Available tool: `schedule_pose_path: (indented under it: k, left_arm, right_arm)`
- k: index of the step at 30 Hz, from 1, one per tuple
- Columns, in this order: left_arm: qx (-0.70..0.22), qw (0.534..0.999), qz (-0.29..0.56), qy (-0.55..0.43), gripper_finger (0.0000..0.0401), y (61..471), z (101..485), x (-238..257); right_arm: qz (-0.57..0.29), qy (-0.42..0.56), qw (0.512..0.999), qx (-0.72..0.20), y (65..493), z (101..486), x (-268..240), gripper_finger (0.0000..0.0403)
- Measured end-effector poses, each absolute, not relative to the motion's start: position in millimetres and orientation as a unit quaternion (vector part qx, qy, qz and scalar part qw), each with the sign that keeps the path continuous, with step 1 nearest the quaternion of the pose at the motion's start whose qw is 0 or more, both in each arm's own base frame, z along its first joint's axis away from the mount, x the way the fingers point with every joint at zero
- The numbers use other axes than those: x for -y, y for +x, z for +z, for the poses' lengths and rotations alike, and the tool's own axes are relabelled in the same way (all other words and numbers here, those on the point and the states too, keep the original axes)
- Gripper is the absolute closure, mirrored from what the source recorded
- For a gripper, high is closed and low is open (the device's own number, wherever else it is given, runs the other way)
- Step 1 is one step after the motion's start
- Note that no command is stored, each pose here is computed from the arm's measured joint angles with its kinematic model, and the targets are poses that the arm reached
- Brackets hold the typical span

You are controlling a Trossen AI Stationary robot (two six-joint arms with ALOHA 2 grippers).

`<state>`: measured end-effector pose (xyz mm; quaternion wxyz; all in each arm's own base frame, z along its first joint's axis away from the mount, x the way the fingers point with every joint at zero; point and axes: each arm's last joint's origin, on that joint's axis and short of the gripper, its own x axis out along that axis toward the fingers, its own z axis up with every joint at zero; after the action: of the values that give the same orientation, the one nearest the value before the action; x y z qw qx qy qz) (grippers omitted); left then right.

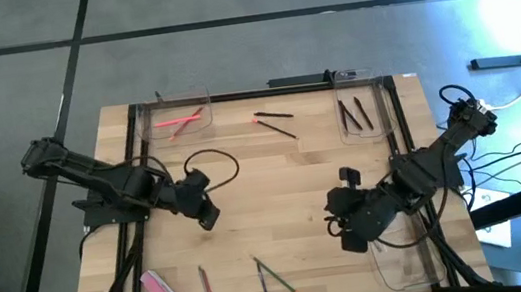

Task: Sort crayons/erasers/pens/pencils in bins
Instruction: Put the green pencil into the top left transparent bin

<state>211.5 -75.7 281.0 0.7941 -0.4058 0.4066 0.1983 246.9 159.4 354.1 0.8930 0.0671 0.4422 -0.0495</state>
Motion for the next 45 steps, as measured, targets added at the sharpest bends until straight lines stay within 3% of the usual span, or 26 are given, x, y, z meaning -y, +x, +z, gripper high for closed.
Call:
schedule_pose_path:
  k: [6,13,23,31,40,45]
  left_arm:
    - [-0.424,0.769,0.221,-0.424,0.0303,219.8,267.8,85.9]
    - [-0.442,0.773,0.199,-0.409,0.0303,217.0,264.7,99.5]
    - [-0.432,0.830,0.141,-0.324,0.0303,213.0,268.0,114.6]
    - [-0.356,0.895,0.087,-0.255,0.0303,213.4,277.9,134.9]
    - [-0.330,0.907,0.101,-0.243,0.0303,210.9,279.5,139.4]
    - [-0.330,0.907,0.100,-0.241,0.0303,210.9,279.5,139.4]
  right_arm:
    - [-0.040,0.123,0.894,-0.430,259.6,357.5,-150.8,0.0303]
    - [-0.024,0.155,0.889,-0.431,272.9,350.4,-156.8,0.0303]
    - [-0.035,0.188,0.843,-0.503,309.0,295.2,-182.1,0.0303]
    - [-0.030,0.203,0.837,-0.508,329.2,266.9,-196.6,0.0303]
    - [0.003,0.194,0.842,-0.504,337.7,231.6,-235.0,0.0303]
    - [-0.038,0.208,0.845,-0.492,334.7,216.6,-250.2,0.0303]
